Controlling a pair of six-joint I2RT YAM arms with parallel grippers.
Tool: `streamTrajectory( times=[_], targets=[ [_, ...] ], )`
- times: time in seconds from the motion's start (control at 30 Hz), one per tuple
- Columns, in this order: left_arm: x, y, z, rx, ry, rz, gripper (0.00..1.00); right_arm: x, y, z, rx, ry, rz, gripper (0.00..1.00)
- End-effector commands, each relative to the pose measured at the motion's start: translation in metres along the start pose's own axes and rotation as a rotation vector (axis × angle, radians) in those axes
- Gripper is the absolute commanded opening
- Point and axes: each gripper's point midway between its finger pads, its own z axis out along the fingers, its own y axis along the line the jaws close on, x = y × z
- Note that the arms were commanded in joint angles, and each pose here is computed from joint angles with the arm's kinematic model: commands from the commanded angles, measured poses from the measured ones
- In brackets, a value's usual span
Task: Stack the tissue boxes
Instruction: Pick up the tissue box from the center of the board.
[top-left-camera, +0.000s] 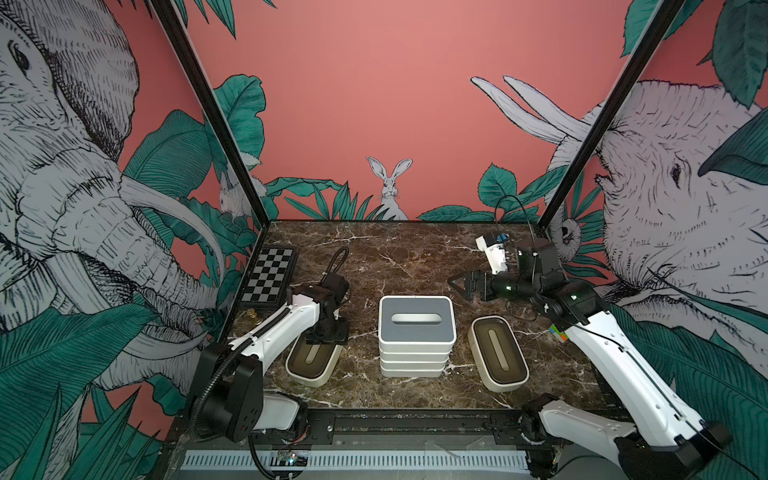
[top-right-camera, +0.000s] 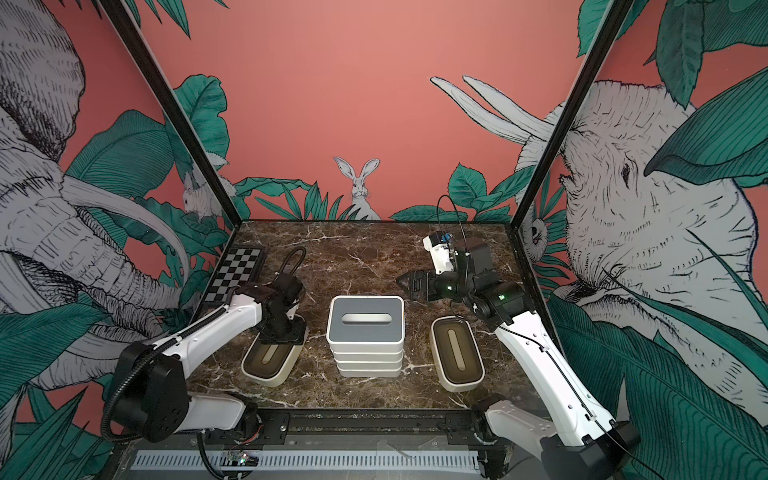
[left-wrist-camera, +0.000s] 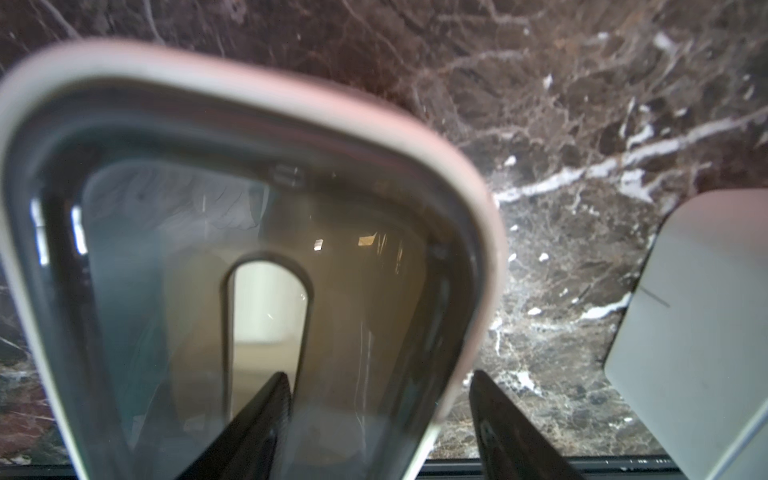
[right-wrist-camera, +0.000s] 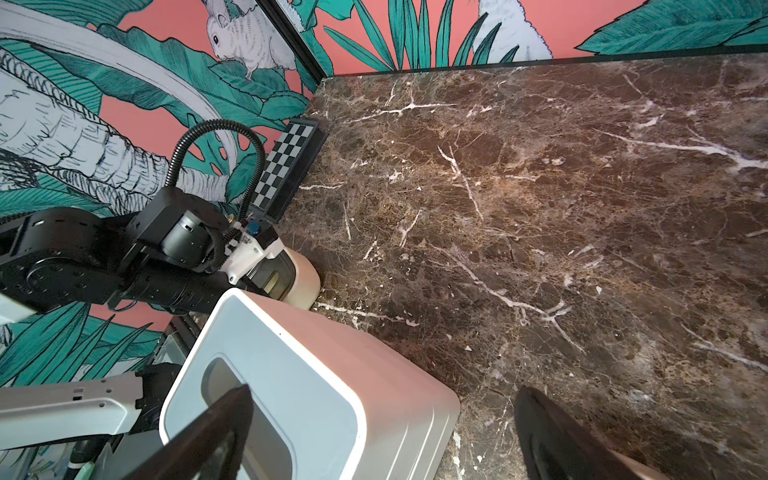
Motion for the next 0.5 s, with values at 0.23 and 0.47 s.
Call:
streamTrajectory(
  times=[0.23, 0.47],
  targets=[
    [0.026, 0.002, 0.005, -0.042, 0.072, -0.003, 0.68, -0.018, 0.011, -0.003, -0.044, -0.049, -0.014, 0.98],
    [0.024, -0.001, 0.014, -0.040, 0.090, 0.025, 0.64, -0.018, 0.010, -0.002, -0.050, -0.050, -0.005, 0.98]
  ],
)
